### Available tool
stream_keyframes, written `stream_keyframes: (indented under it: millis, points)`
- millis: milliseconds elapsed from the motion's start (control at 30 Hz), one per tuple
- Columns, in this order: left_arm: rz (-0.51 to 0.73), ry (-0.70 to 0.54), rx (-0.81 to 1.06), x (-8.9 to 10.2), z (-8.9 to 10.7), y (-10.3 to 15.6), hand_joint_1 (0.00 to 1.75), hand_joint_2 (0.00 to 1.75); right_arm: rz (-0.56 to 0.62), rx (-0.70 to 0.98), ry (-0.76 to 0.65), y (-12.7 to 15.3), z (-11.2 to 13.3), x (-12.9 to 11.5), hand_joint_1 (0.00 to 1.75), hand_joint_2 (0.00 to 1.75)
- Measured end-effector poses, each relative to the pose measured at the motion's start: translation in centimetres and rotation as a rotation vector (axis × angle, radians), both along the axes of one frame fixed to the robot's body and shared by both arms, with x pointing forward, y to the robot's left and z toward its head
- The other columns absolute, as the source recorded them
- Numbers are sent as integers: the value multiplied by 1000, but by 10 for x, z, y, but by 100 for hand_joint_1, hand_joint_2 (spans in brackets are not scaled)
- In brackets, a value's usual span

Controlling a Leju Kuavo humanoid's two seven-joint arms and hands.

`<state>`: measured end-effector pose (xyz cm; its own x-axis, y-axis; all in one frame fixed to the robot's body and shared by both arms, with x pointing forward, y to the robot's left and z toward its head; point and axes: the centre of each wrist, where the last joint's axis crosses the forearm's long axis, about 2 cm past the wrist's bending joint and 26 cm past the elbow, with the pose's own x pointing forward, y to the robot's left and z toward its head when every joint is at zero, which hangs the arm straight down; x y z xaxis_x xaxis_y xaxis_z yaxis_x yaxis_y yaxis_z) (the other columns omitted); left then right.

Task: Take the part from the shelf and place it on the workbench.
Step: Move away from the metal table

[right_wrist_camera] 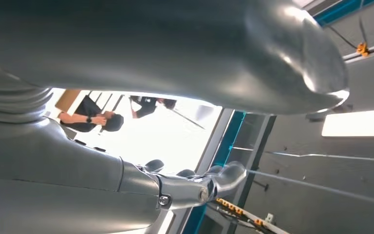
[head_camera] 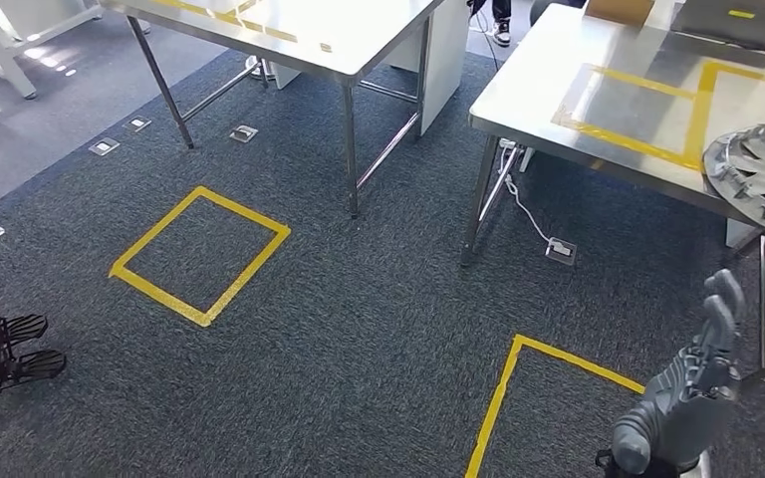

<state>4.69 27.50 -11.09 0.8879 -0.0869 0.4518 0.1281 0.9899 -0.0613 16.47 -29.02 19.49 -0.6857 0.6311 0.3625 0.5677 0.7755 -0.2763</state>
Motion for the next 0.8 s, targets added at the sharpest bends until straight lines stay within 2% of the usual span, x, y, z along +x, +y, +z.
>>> stream_keyframes:
  millis: [800]
  points:
    - [-23, 1, 3, 1, 0, 0, 0, 0, 9, -4, 4, -4, -4, -5, 0, 0]
